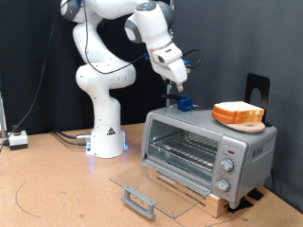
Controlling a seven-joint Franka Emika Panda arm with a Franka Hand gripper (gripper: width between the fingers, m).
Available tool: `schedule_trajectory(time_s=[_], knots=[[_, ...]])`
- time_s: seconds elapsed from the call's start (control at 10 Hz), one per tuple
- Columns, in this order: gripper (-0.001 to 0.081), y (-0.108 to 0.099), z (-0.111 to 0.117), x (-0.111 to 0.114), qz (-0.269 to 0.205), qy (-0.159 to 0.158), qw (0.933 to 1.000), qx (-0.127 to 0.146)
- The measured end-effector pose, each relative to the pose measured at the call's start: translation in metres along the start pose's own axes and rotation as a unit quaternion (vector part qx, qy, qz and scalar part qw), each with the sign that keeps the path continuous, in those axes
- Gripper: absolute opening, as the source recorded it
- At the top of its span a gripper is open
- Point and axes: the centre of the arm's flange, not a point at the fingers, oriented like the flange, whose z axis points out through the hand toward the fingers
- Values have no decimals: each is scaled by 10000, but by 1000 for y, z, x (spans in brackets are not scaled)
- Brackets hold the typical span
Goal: Make a piece of toast with the oven
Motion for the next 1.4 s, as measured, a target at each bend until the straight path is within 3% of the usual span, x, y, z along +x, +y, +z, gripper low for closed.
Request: schedule_trajectory(time_s=[0.6,1.4], knots=[[809,-6,33,15,83,-38,9999,-146],[809,5,55,19,184,-171,9996,-159]])
